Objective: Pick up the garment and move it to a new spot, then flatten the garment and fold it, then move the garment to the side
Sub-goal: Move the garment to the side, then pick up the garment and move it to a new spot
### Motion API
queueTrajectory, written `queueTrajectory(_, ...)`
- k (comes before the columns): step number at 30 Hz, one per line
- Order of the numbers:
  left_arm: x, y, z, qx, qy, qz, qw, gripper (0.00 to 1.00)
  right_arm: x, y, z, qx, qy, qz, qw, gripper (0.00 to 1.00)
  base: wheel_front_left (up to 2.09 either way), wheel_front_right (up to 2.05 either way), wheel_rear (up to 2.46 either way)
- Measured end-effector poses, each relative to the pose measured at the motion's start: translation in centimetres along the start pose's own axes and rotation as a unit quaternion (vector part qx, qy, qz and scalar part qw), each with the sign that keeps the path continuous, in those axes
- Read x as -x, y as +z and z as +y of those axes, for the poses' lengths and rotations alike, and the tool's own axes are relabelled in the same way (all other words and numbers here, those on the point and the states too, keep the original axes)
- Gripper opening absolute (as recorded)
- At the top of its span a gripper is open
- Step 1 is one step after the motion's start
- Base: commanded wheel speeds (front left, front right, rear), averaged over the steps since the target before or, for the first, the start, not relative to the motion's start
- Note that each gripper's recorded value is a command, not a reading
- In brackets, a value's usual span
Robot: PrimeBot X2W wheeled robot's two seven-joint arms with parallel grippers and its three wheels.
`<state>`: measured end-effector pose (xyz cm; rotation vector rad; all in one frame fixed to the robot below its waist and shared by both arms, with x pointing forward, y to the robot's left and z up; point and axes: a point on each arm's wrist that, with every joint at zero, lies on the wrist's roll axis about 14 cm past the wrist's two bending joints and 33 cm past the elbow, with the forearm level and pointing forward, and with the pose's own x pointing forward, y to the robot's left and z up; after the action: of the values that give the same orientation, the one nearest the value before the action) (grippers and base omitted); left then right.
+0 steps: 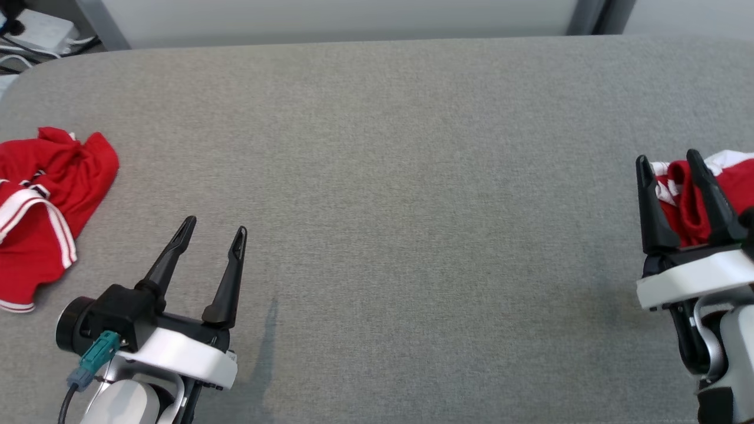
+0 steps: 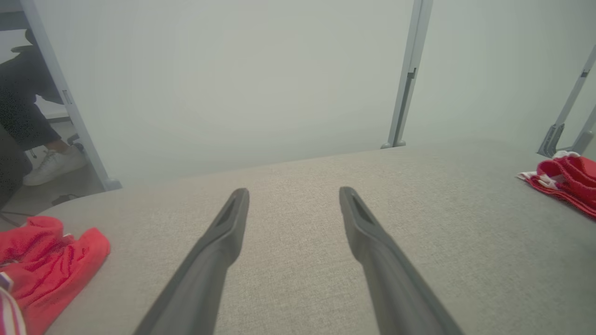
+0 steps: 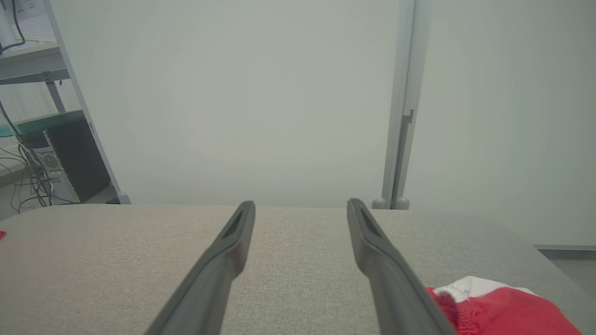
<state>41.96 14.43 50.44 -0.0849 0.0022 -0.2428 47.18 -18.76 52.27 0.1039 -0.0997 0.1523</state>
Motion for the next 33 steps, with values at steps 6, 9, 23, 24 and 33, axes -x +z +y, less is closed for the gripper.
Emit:
queueTrajectory(6, 3.7, 1.0, 3.2, 0.012, 0.076, -0.012, 0.997, 1.00, 1.7, 0.3, 3.3, -0.007, 0.021, 0.004, 1.000, 1.00, 0.00, 0.00, 0.00)
queueTrajectory(9, 5.3, 1.5, 4.4, 0.013, 0.106, -0.020, 0.994, 1.00, 3.5, 0.2, 3.9, -0.009, 0.018, 0.009, 1.000, 1.00, 0.00, 0.00, 0.00)
queueTrajectory(23, 9.4, 1.3, 4.3, 0.025, 0.134, -0.020, 0.990, 1.00, 10.8, -0.4, 4.0, -0.012, -0.015, 0.044, 0.999, 1.00, 0.00, 0.00, 0.00)
queueTrajectory(24, 9.4, 1.4, 4.1, 0.026, 0.132, -0.021, 0.991, 1.00, 11.1, -0.3, 4.0, -0.012, -0.018, 0.044, 0.999, 1.00, 0.00, 0.00, 0.00)
queueTrajectory(33, 9.2, 1.3, 4.0, 0.018, 0.126, -0.012, 0.992, 1.00, 12.6, 0.3, 2.8, -0.015, -0.043, 0.037, 0.998, 1.00, 0.00, 0.00, 0.00)
